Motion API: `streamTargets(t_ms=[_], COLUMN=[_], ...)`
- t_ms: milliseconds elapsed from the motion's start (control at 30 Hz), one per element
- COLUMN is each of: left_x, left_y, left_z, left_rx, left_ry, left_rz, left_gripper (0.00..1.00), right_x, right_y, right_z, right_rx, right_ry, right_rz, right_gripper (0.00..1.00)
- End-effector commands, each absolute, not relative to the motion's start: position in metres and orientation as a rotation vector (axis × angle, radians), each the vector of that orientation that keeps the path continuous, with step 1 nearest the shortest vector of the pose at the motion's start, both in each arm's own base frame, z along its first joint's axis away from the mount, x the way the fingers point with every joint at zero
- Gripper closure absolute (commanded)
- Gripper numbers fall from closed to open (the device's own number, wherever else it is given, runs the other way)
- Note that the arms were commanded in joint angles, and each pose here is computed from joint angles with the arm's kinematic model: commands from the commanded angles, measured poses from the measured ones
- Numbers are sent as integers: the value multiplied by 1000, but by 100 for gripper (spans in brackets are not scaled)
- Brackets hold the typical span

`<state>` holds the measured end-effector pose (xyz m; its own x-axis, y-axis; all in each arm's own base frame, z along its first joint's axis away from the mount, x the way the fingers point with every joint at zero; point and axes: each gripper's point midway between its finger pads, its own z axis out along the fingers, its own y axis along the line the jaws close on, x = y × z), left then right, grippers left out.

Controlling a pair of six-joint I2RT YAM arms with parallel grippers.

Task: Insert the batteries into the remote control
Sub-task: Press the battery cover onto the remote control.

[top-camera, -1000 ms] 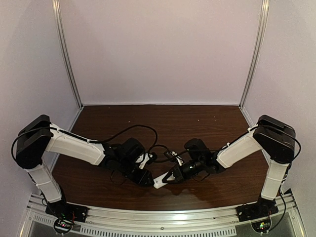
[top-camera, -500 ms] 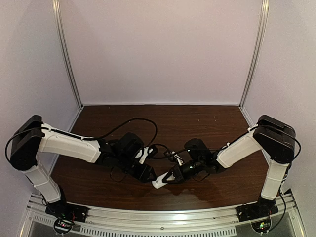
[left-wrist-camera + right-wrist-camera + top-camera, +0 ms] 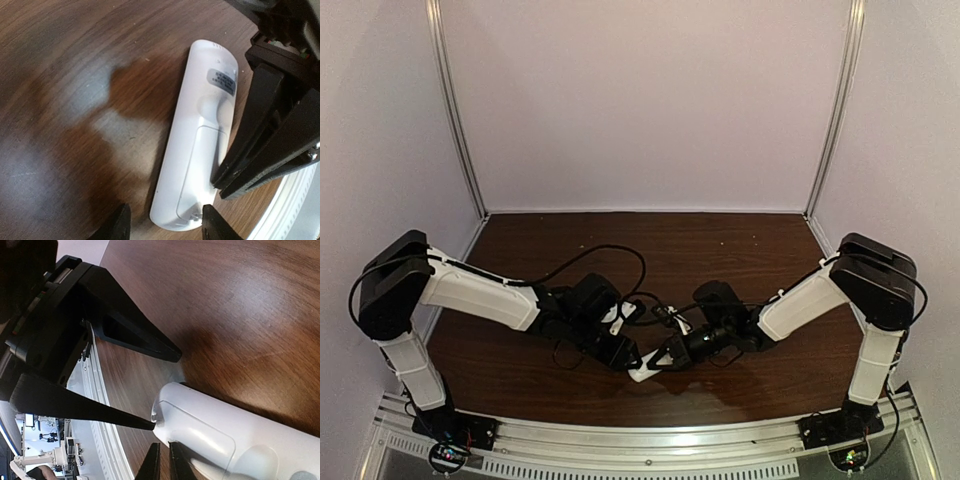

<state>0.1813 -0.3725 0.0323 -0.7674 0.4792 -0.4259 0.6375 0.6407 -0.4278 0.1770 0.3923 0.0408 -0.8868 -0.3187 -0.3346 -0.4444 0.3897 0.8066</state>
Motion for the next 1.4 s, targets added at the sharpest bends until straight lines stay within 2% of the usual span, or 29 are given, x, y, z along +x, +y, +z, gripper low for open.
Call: streamTargets(t_ms=[0, 1000, 1367], left_x=[185, 159, 162], left_y=[-373, -340, -338], left_z=[27, -17, 8], left_rx=[909, 1011, 973], left_ry=[2579, 2714, 2671], left_rz=[-811, -647, -691], left_gripper=[50, 53, 53], right_x=[183, 175, 176], right_y=[358, 326, 326], right_z=[-21, -77, -73], right_rx=[-520, -430, -422], right_ry=[2737, 2906, 2896], right_rz=[1249, 1017, 1031], right_gripper=[90, 89, 90])
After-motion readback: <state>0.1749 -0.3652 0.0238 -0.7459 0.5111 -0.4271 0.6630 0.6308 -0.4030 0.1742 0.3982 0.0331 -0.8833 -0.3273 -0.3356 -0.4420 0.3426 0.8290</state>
